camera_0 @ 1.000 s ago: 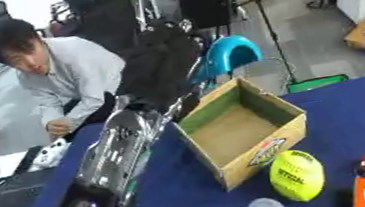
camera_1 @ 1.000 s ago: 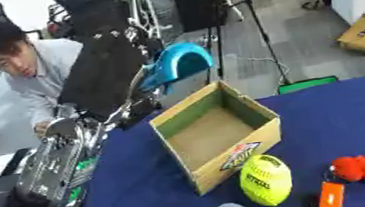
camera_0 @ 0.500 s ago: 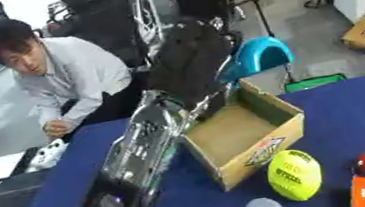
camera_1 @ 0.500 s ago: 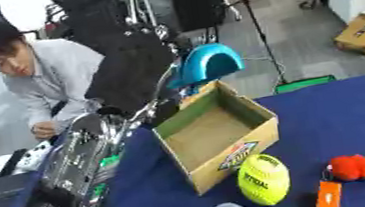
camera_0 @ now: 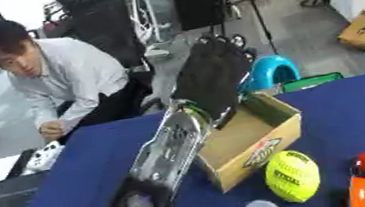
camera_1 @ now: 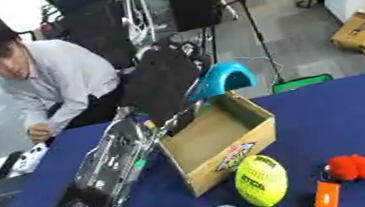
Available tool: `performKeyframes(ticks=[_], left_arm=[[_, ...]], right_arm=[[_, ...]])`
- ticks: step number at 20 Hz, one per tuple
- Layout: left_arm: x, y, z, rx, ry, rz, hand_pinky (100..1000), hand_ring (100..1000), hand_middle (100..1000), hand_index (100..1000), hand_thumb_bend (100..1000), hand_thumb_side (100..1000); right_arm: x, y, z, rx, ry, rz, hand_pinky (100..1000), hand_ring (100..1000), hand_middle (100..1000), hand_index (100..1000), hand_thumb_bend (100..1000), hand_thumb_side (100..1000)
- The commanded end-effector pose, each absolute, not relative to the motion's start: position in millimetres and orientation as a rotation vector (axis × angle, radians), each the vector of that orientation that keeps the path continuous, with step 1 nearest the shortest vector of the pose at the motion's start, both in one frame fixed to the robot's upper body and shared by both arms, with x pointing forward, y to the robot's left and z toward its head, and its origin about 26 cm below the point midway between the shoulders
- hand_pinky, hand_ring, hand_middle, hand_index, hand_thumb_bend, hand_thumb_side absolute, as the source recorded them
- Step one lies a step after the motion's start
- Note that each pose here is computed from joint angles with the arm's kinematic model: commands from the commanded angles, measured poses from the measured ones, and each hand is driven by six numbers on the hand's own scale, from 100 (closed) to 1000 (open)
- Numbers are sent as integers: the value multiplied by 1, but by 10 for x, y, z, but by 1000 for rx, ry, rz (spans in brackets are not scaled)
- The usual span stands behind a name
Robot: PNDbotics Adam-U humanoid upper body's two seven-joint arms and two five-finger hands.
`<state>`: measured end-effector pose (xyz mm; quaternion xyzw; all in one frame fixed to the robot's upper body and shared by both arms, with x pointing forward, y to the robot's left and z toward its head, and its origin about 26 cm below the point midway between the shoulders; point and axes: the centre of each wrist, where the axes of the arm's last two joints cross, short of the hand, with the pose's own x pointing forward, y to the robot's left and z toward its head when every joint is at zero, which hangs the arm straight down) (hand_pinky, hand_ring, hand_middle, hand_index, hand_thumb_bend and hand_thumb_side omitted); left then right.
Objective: Pick up objects on the table and place them in the box.
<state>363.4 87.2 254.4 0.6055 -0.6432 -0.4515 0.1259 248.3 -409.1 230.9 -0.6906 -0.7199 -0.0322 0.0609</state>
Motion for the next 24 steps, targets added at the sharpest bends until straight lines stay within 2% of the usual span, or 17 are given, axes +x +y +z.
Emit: performKeyframes(ticks=[1, 6, 7, 9, 18, 24], left_arm=[[3688, 857, 2572, 1820, -1877, -1290, 625, 486, 331, 516, 586, 100], [3772, 828, 2508, 1854, -1868, -1291, 617, 490, 340, 520, 606, 100], [3788, 824, 2497, 1858, -1866, -1291, 617, 490, 342, 521, 632, 100], [3810, 820, 2479, 1867, -1863, -1291, 617, 490, 342, 521, 610, 100], [4027, 817, 2266, 1962, -1763, -1346, 619, 527, 413, 555, 712, 100], [4164, 847, 2068, 1978, -1700, -1400, 617, 530, 426, 553, 686, 100]], right_arm=[[2479, -4076, 2416, -2100, -2219, -87, 869, 845, 800, 783, 100, 804], [2482, -4071, 2414, -2097, -2223, -90, 868, 844, 800, 783, 100, 805], [2483, -4071, 2415, -2097, -2223, -91, 868, 844, 800, 783, 100, 802], [2483, -4070, 2416, -2096, -2224, -91, 868, 844, 800, 783, 100, 805], [2492, -4058, 2413, -2091, -2228, -97, 868, 844, 799, 782, 100, 811], [2496, -4053, 2415, -2091, -2230, -100, 867, 844, 798, 782, 100, 814]])
